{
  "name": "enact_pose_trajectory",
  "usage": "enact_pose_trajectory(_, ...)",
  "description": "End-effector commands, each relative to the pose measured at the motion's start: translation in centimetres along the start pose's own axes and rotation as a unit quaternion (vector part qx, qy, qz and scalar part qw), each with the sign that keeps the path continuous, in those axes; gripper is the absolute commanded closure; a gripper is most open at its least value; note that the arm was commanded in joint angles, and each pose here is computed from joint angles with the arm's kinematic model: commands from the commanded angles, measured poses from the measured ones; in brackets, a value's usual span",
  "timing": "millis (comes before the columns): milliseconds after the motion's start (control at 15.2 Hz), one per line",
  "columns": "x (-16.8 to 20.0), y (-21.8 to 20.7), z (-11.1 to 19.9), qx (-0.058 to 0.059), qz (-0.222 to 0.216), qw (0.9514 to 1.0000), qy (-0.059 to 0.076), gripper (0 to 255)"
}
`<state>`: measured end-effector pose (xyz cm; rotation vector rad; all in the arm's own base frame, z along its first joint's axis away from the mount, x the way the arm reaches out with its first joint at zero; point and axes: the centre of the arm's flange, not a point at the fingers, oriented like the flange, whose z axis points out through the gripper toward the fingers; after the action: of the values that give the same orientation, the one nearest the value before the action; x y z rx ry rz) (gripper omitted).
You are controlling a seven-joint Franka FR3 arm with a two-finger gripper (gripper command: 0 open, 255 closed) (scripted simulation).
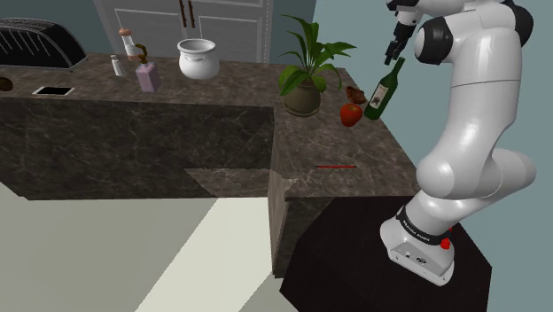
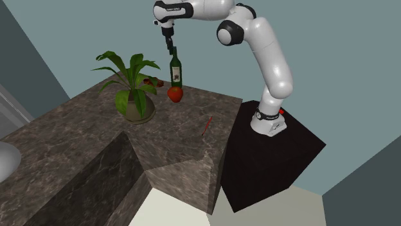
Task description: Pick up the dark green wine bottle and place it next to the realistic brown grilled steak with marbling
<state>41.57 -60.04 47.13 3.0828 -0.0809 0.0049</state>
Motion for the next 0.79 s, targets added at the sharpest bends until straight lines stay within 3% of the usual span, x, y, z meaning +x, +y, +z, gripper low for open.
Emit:
enact_pose_trajectory(0,0.0,0.0,0.0,0.000,0.000,1.0000,0.000,0)
enact_pose_trajectory(132,0.0,0.0,0.0,0.000,0.000,1.0000,0.000,0)
enact_pose_trajectory(396,0.0,0.0,-5.0,0.000,0.000,1.0000,0.000,0)
enact_pose_trajectory(726,0.0,0.0,-5.0,0.000,0.000,1.0000,0.000,0)
